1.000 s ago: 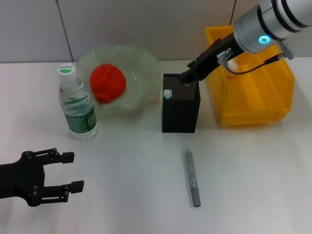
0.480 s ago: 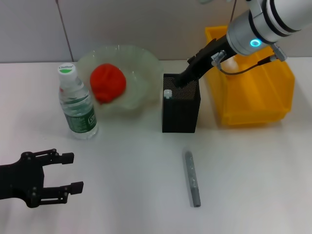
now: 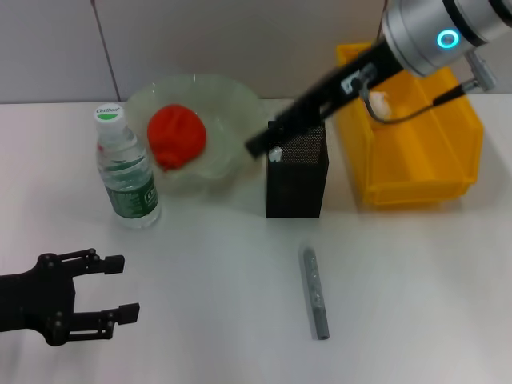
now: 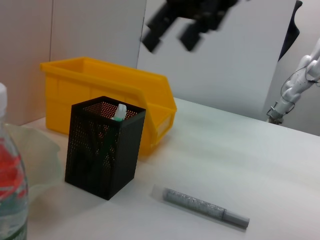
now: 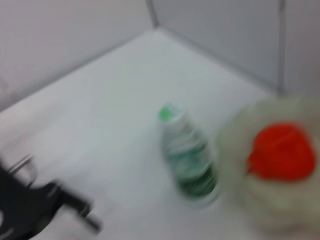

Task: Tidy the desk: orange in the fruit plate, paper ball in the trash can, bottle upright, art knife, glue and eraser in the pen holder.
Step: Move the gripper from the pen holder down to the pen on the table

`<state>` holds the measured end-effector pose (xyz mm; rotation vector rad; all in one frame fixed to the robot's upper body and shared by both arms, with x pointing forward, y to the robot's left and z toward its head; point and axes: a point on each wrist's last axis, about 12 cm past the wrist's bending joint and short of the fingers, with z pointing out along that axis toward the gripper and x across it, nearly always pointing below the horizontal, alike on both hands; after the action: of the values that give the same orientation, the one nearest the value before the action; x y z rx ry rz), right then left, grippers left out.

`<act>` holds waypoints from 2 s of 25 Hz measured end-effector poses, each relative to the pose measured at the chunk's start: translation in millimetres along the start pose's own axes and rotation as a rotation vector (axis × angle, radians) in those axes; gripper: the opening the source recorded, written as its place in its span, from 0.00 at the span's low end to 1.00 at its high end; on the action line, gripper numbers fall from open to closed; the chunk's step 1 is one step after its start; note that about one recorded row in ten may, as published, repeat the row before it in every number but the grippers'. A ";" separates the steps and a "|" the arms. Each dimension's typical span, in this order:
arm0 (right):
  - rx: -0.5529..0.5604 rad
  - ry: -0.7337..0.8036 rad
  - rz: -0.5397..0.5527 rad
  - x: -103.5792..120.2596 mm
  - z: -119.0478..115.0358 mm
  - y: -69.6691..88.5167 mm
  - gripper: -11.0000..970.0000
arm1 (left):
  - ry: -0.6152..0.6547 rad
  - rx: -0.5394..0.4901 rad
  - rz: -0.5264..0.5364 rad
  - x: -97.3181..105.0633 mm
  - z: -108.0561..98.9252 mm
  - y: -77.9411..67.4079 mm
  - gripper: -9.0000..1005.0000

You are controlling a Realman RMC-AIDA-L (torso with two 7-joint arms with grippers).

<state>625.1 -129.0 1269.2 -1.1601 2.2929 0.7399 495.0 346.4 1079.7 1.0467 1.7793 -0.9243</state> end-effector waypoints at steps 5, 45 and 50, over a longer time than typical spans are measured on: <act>-0.039 0.228 0.121 7.3 24.4 0.0 0.77 | 0.000 0.007 -0.001 0.3 2.5 -1.0 0.80; 0.184 0.537 0.023 58.4 121.1 -0.1 0.77 | -0.010 0.012 0.011 -3.2 7.7 0.3 0.80; 0.186 0.546 0.015 59.8 122.1 0.4 0.76 | -0.014 0.011 0.010 -3.6 8.2 0.5 0.80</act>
<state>612.1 -84.8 1141.2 -1.3819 2.7363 0.2143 498.8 338.3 1080.0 1.0531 1.7580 -0.9336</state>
